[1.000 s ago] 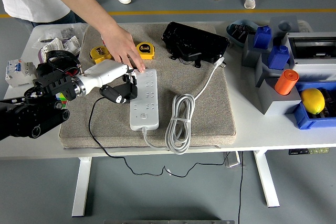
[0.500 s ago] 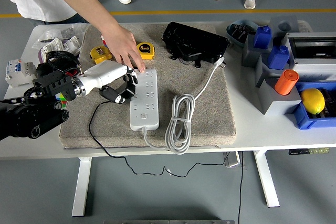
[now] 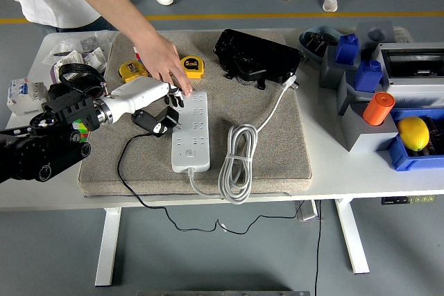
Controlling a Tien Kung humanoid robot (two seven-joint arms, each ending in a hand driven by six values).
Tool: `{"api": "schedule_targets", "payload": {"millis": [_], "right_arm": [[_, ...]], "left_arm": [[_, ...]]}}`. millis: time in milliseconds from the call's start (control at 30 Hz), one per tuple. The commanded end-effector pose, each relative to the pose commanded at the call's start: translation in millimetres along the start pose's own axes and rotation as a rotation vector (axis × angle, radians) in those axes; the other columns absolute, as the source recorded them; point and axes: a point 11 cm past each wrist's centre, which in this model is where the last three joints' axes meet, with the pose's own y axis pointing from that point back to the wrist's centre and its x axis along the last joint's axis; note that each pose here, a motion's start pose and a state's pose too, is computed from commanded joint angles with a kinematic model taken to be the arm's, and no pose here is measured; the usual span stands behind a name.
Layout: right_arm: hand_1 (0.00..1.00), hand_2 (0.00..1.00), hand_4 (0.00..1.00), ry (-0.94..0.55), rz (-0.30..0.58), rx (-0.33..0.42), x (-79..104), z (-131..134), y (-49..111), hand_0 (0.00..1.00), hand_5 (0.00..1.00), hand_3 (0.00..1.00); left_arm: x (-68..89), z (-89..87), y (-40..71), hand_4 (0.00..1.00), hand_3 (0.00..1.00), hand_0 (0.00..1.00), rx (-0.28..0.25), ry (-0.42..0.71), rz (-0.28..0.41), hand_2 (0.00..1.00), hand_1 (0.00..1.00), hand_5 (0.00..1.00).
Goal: Put the plug near the board,insert it into the board,press the button,pull the plug out
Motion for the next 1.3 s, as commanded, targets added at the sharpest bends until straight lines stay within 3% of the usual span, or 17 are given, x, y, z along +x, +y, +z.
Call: {"api": "schedule_targets", "payload": {"millis": [33, 200, 233, 400, 433, 600, 633, 800, 833, 967, 1300], "right_arm": [[0.723, 0.712, 0.998, 0.001, 0.0, -0.001, 0.0, 0.4, 0.0, 0.722, 0.621, 0.603], [0.723, 0.712, 0.998, 0.003, 0.001, -0.001, 0.6, 0.4, 0.0, 0.722, 0.621, 0.603], [0.722, 0.711, 0.998, 0.002, 0.002, -0.001, 0.7, 0.3, 0.0, 0.722, 0.621, 0.604], [0.722, 0.711, 0.998, 0.002, 0.002, -0.002, 1.0, 1.0, 0.2, 0.722, 0.621, 0.604], [0.723, 0.711, 0.998, 0.003, 0.002, -0.002, 0.9, 1.3, 0.3, 0.722, 0.621, 0.604], [0.723, 0.711, 0.998, 0.005, 0.002, -0.002, 0.8, 2.4, 0.5, 0.722, 0.621, 0.604], [0.722, 0.711, 0.998, 0.006, 0.001, -0.002, 0.8, 2.6, 0.5, 0.721, 0.62, 0.603], [0.722, 0.711, 0.998, 0.009, 0.004, -0.003, 1.6, 4.8, 1.1, 0.721, 0.62, 0.603], [0.722, 0.711, 0.998, 0.009, 0.004, -0.003, 1.7, 5.1, 1.2, 0.72, 0.619, 0.602], [0.722, 0.711, 0.998, 0.007, 0.007, -0.004, 2.7, 7.0, 1.7, 0.72, 0.619, 0.602], [0.722, 0.709, 0.998, -0.005, 0.008, -0.001, 1.8, 8.2, 2.0, 0.722, 0.618, 0.602]], "left_arm": [[0.9, -0.3, 0.6, 0.952, 0.614, 0.56, 0.0, 0.006, 0.007, 0.607, 0.597, 0.205], [14.8, -2.8, 8.7, 0.952, 0.614, 0.56, 0.0, 0.08, 0.083, 0.607, 0.597, 0.205], [17.8, -3.2, 10.6, 0.998, 0.651, 0.608, -0.001, 0.093, 0.101, 0.635, 0.639, 0.524], [27.5, -8.2, 23.6, 0.998, 0.651, 0.608, 0.011, 0.252, 0.185, 0.635, 0.639, 0.524], [26.5, -9.7, 27.2, 0.998, 0.705, 0.647, 0.021, 0.283, 0.192, 0.678, 0.68, 0.702], [12.8, -18.6, 42.4, 0.998, 0.705, 0.647, 0.095, 0.397, 0.19, 0.678, 0.68, 0.702], [8.3, -20.5, 45.8, 0.998, 0.794, 0.753, 0.114, 0.423, 0.186, 0.784, 0.782, 0.998], [-20.1, -24.8, 59.8, 0.998, 0.794, 0.753, 0.205, 0.547, 0.125, 0.784, 0.782, 0.998], [-23.2, -24.9, 61.1, 0.998, 0.849, 0.794, 0.213, 0.556, 0.119, 0.835, 0.827, 0.998], [-40.5, -20.6, 66.8, 0.998, 0.849, 0.794, 0.228, 0.585, 0.103, 0.835, 0.827, 0.998], [-47.7, -13.3, 64.8, 0.998, 0.829, 0.785, 0.222, 0.574, 0.097, 0.817, 0.816, 0.998]]}}
